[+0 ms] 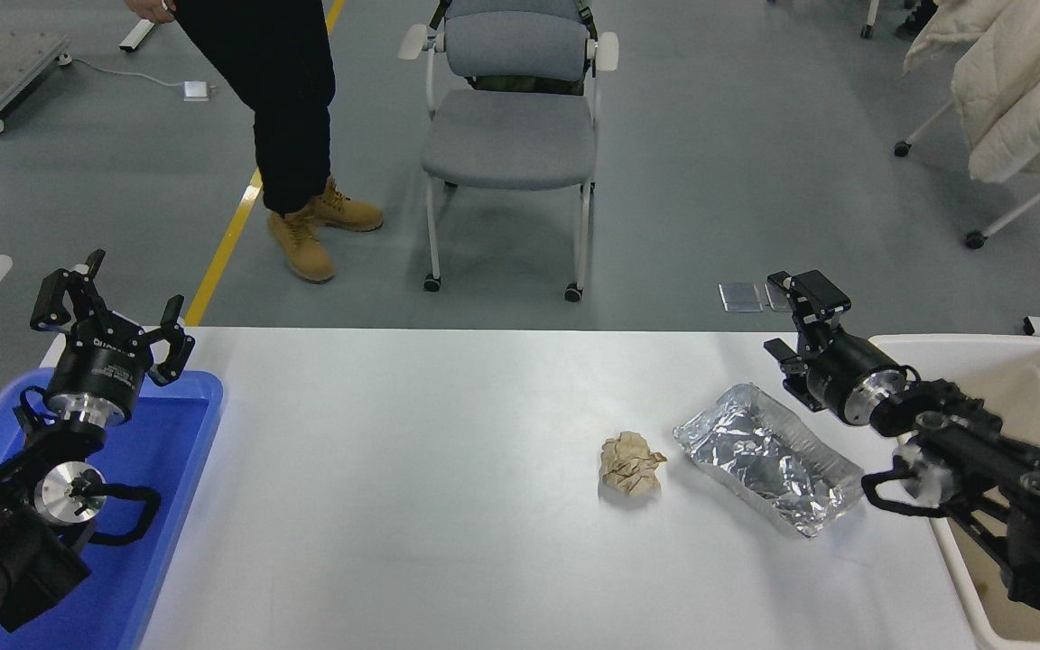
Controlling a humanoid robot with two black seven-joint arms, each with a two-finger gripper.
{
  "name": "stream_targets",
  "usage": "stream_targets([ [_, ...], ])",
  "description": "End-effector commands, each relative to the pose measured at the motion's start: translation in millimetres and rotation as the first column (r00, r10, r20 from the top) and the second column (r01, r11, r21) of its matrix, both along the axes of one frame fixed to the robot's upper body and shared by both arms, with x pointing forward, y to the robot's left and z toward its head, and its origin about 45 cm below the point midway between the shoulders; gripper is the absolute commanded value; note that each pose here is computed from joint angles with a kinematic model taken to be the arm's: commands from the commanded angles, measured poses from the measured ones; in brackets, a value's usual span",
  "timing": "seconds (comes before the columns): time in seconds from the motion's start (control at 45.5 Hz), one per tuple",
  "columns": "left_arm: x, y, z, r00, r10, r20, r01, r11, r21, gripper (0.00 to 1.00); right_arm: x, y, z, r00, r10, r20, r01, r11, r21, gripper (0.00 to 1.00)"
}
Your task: Clean the table surface
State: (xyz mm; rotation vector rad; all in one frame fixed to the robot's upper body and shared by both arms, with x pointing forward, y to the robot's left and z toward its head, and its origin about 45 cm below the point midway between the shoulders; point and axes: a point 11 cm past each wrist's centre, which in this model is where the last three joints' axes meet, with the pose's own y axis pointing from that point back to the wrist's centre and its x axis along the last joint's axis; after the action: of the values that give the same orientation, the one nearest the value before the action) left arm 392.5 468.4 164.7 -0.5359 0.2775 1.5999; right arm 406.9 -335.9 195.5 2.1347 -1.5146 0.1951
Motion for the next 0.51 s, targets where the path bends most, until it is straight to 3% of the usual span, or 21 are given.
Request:
stream_targets([
  [0.0, 0.1, -0.3, 0.1, 1.0, -0.002, 0.001, 0.002, 1.0, -0.001, 1.0, -38.9, -51.2, 3.6, 0.98, 0.107, -0.17, -0.149, 0.954, -0.259, 1.0],
  [0.242, 0.1, -0.2, 0.1, 1.0, -0.001, 0.0, 0.001, 1.0, 0.0, 1.0, -86.1, -77.6, 0.4, 0.913, 0.126, -0.388, -0.255, 0.919, -0.301, 1.0],
  [0.484, -0.1, 0.1, 0.0, 1.0, -0.001, 0.0, 0.001, 1.0, 0.0, 1.0, -113.2, -97.2, -27.1, 0.798, -0.065, -0.599, -0.19, 0.916, -0.353, 0.99],
])
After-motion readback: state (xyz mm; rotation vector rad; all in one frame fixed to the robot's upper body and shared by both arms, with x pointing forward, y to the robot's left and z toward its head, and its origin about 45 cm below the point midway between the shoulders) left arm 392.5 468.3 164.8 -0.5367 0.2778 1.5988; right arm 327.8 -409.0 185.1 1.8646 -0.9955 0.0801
